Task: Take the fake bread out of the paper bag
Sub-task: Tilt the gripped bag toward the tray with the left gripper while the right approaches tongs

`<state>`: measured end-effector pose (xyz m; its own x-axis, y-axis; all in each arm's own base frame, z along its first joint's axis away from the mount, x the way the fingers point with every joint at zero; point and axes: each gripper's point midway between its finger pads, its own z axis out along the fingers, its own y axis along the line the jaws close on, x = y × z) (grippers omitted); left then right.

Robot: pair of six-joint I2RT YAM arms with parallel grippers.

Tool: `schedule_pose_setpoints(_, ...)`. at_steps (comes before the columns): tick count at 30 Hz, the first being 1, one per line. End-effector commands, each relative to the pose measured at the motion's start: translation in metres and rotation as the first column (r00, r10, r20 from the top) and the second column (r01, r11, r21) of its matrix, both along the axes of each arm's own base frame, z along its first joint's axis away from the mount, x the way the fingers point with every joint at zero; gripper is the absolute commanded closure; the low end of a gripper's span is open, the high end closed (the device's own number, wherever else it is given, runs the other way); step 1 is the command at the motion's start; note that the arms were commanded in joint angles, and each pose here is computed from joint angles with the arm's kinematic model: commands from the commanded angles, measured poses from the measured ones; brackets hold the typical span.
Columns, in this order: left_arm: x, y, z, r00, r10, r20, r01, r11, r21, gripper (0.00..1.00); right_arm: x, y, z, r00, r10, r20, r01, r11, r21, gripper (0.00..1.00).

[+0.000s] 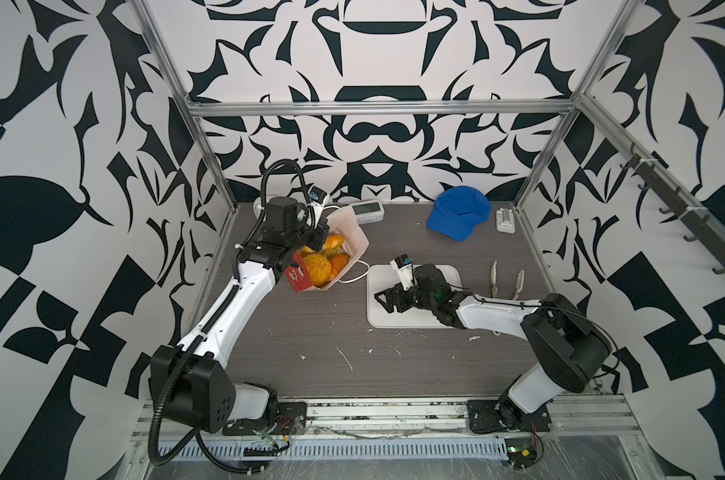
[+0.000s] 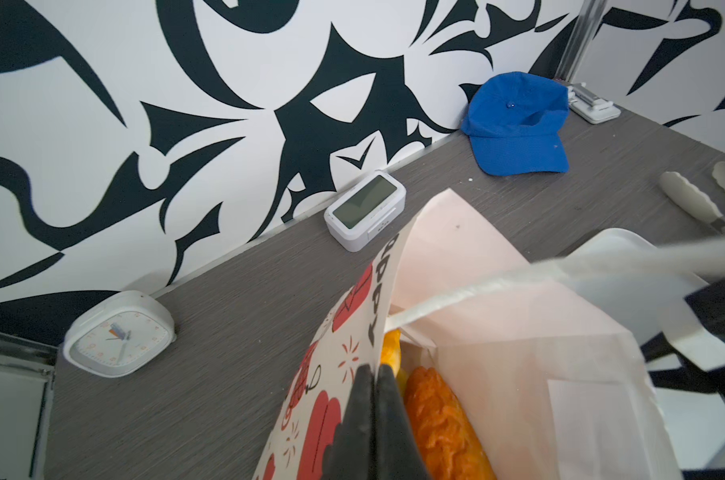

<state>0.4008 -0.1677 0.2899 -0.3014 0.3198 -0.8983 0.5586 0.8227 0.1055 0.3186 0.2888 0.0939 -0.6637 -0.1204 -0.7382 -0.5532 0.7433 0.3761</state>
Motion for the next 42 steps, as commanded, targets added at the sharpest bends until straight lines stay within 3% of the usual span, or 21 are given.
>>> schedule_pose_setpoints(1,-0.015,-0.016,0.005,0.999,-0.034,0.004,0.034,0.998,-0.060,1.00,0.021,-0.020,0.039,0.985,-0.099,0.140,0.109,0.992,-0.060,0.09)
schedule_pose_setpoints(5,-0.029,-0.029,-0.002,0.999,-0.041,-0.015,0.039,0.996,-0.085,1.00,0.025,-0.054,0.057,0.955,-0.179,0.235,0.222,0.961,-0.168,0.08)
schedule_pose_setpoints(11,-0.042,-0.048,-0.019,0.997,-0.046,-0.057,0.040,0.993,-0.107,1.00,0.028,-0.114,0.074,0.892,-0.330,0.308,0.413,0.872,-0.263,0.07)
schedule_pose_setpoints(19,-0.049,-0.063,-0.050,0.995,-0.032,-0.099,0.018,0.990,-0.143,1.00,0.027,-0.177,0.072,0.830,-0.492,0.261,0.546,0.812,-0.205,0.08)
schedule_pose_setpoints(25,-0.030,-0.066,-0.067,0.996,0.014,-0.090,-0.028,0.987,-0.159,1.00,0.028,-0.213,0.053,0.776,-0.599,0.196,0.631,0.736,-0.247,0.08)
schedule_pose_setpoints(30,-0.017,-0.067,-0.082,0.995,0.038,-0.094,-0.049,0.992,-0.116,1.00,0.025,-0.254,0.022,0.701,-0.706,0.100,0.695,0.645,-0.317,0.07)
schedule_pose_setpoints(39,0.001,-0.062,-0.095,0.992,0.102,-0.080,-0.110,0.988,-0.108,1.00,0.004,-0.301,0.007,0.595,-0.803,0.032,0.747,0.538,-0.391,0.02)
schedule_pose_setpoints(42,0.006,-0.058,-0.094,0.990,0.121,-0.078,-0.131,0.982,-0.135,1.00,-0.003,-0.306,0.005,0.577,-0.816,0.009,0.749,0.525,-0.404,0.01)
